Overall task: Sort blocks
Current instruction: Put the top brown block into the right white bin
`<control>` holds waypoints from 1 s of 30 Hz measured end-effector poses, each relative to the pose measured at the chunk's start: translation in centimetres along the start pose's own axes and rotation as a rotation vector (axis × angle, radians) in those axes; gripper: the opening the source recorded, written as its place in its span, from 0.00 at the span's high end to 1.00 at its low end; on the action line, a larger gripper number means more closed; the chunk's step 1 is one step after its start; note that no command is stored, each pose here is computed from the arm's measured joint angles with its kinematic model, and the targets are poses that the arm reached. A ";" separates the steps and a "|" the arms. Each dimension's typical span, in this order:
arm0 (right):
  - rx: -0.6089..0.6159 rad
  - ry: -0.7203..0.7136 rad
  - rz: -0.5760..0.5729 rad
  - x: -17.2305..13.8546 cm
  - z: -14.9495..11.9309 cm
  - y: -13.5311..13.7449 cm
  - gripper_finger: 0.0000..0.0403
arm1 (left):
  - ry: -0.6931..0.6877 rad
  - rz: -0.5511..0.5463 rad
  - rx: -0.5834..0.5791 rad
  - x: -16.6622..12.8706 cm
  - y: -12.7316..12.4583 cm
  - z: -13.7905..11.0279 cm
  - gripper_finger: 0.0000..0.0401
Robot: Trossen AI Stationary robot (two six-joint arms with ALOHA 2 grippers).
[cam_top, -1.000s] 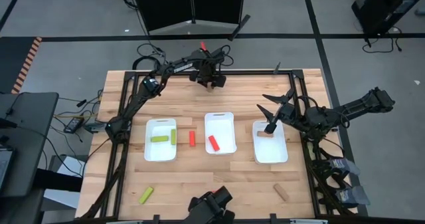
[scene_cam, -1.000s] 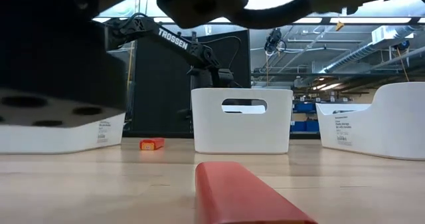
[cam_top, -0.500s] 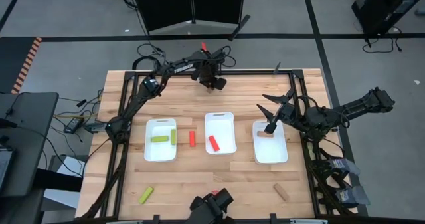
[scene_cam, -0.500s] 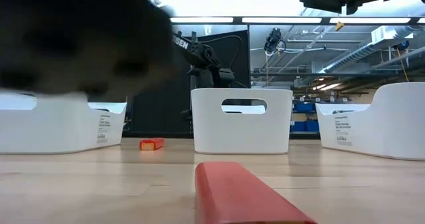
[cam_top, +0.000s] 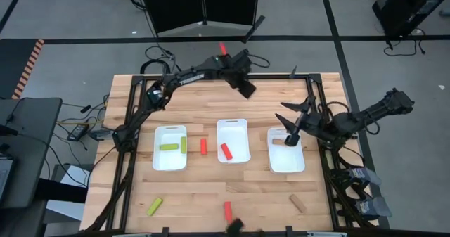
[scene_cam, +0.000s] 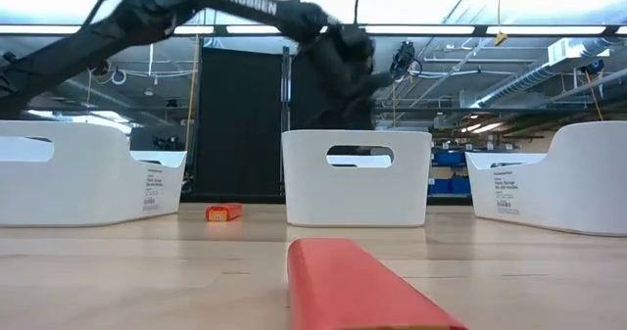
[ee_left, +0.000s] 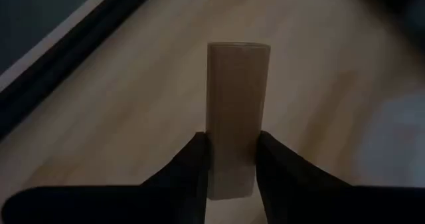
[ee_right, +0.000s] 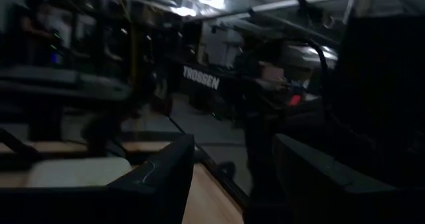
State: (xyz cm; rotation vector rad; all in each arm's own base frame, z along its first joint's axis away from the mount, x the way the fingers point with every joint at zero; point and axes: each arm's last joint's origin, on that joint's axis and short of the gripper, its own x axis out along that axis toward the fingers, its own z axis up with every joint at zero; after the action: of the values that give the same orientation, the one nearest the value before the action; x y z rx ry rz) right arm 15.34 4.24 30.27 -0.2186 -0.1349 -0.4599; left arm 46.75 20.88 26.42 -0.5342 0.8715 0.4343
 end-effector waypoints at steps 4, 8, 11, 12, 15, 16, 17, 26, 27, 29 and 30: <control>0.014 -0.080 0.105 -0.6 2.5 0.4 0.47 | -0.135 -0.128 0.117 -0.1 -6.1 -0.4 0.75; 0.016 -0.160 0.215 -1.3 4.7 0.7 0.47 | -0.234 -0.226 0.200 1.3 -11.6 -2.2 0.75; 0.008 -0.195 0.263 -1.8 5.7 0.9 0.47 | -0.337 -0.264 0.208 1.9 -14.2 -3.2 0.75; 0.008 -0.205 0.276 -2.0 6.0 1.0 0.47 | -0.346 -0.274 0.207 2.2 -14.7 -3.6 0.75; 0.012 -0.224 0.307 -2.4 6.4 1.1 0.46 | -0.359 -0.325 0.185 3.1 -16.1 -5.0 0.75; 0.013 -0.227 0.314 -2.5 6.5 1.2 0.46 | -0.365 -0.345 0.187 3.5 -16.6 -5.5 0.75; 0.016 -0.230 0.318 -2.6 6.5 1.2 0.46 | -0.363 -0.360 0.188 3.9 -17.0 -6.2 0.75; 0.035 -0.243 0.317 -2.7 6.7 1.2 0.46 | -0.284 -0.391 0.190 6.1 -19.1 -10.6 0.64; 0.035 -0.243 0.317 -2.7 6.7 1.1 0.46 | -0.282 -0.392 0.183 6.1 -19.2 -10.7 0.61; 0.038 -0.244 0.316 -2.7 6.8 1.1 0.46 | -0.284 -0.402 0.185 6.0 -19.5 -10.8 0.54; 0.040 -0.245 0.315 -2.7 6.8 1.1 0.47 | -0.280 -0.417 0.194 5.9 -19.7 -10.9 0.51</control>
State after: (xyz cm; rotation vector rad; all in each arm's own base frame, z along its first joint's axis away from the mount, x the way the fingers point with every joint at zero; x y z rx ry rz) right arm 12.93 7.97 36.15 -0.2516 -0.3440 -0.1151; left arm 54.65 -0.34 20.99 -0.4482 0.5067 0.0387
